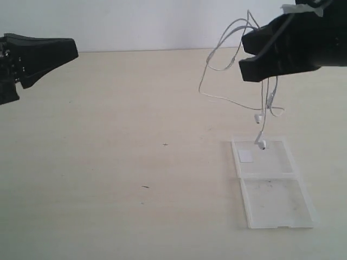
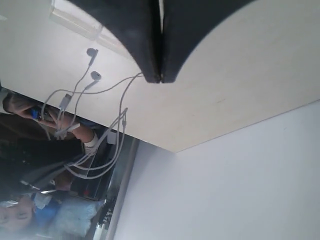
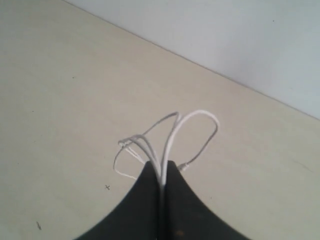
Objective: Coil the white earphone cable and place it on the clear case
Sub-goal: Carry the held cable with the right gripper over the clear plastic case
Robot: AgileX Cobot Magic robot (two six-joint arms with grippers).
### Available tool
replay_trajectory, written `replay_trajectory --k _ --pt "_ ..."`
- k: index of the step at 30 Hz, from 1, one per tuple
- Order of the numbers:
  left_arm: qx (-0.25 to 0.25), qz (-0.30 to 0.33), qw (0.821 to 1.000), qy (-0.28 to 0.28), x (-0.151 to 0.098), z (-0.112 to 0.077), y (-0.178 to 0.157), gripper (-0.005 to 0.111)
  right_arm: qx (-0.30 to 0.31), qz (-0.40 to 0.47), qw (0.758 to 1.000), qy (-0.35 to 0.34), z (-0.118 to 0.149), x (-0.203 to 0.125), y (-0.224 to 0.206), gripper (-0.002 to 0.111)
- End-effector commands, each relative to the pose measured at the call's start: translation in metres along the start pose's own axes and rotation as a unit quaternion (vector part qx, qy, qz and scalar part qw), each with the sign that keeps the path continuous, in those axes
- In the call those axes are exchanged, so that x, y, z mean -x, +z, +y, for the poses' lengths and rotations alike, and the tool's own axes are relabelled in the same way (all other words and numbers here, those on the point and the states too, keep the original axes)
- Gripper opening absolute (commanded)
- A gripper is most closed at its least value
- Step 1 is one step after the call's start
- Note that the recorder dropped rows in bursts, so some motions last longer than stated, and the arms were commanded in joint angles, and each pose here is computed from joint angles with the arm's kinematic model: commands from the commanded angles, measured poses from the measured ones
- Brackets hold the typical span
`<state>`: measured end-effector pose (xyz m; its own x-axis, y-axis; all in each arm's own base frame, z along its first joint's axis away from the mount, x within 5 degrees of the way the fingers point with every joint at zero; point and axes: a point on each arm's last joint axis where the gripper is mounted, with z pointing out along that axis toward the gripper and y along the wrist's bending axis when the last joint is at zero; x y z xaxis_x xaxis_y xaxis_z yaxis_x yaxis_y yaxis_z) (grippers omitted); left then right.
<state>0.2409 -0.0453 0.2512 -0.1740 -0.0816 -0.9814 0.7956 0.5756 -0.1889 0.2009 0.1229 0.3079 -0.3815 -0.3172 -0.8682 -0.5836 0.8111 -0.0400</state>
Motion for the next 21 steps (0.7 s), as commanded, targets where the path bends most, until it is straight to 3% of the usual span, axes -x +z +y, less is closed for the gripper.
replay_trajectory --k 1,12,21 --pt "0.006 -0.022 1.0 0.015 -0.002 -0.021 -0.012 0.0 -0.005 0.003 1.0 0.015 0.0 -0.014 -0.005 0.0" --pt "0.012 -0.056 0.997 0.056 -0.004 -0.068 -0.037 0.0 -0.022 -0.012 0.998 0.062 0.001 -0.056 -0.013 0.0" --pt "0.012 -0.06 0.996 0.062 -0.007 -0.078 -0.042 0.0 -0.03 -0.02 0.995 0.097 -0.001 -0.069 -0.027 0.0"
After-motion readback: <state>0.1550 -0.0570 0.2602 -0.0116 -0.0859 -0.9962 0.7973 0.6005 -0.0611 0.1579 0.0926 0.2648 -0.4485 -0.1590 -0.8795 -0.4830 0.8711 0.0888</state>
